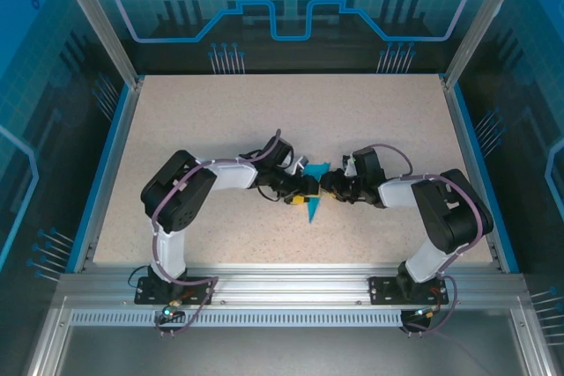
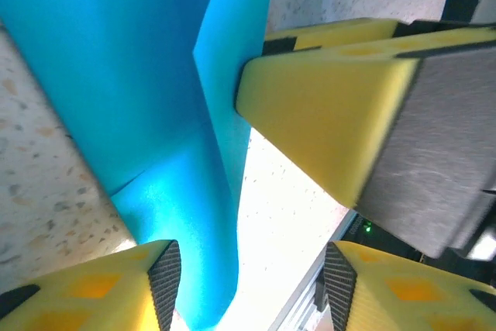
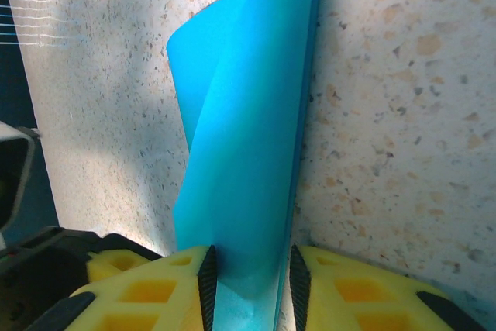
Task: Fold a paper plane with a square sheet of paper (fold left side to right side)
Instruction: Fold the wing for the fifth time at the center of the table.
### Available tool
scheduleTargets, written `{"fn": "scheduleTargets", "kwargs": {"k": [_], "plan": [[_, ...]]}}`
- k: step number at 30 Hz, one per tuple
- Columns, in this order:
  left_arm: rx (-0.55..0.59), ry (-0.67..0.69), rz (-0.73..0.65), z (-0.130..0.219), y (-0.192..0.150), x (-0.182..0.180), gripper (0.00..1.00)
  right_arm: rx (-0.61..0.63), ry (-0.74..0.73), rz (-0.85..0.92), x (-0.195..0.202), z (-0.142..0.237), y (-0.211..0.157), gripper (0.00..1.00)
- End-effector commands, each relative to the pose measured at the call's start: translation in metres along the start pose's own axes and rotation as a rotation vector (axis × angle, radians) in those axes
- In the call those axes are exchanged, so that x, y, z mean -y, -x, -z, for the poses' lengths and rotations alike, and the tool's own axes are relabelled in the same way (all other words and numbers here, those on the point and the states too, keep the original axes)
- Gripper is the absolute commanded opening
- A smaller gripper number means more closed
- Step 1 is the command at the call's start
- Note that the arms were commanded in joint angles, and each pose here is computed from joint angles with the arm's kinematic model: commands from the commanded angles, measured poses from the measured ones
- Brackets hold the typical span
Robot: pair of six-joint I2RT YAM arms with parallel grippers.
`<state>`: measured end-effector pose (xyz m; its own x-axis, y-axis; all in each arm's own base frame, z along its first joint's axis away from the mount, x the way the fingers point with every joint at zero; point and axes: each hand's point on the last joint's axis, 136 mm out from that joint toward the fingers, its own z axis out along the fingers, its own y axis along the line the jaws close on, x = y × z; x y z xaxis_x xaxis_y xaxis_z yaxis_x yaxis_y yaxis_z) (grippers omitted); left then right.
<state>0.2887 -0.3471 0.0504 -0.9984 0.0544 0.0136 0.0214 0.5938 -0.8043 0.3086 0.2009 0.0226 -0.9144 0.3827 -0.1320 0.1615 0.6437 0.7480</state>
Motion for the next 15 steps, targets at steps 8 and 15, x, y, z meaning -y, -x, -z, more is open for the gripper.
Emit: {"fn": "scheduleTargets", "kwargs": {"k": [8,15], "plan": [[0.045,0.004,0.038,0.017,0.025,-0.006,0.49,-0.042,-0.074,-0.016,0.021,-0.01,-0.014,0.33],[0.04,0.016,0.044,0.007,0.037,-0.011,0.43,-0.058,-0.092,-0.025,0.025,-0.009,-0.017,0.32]]}}
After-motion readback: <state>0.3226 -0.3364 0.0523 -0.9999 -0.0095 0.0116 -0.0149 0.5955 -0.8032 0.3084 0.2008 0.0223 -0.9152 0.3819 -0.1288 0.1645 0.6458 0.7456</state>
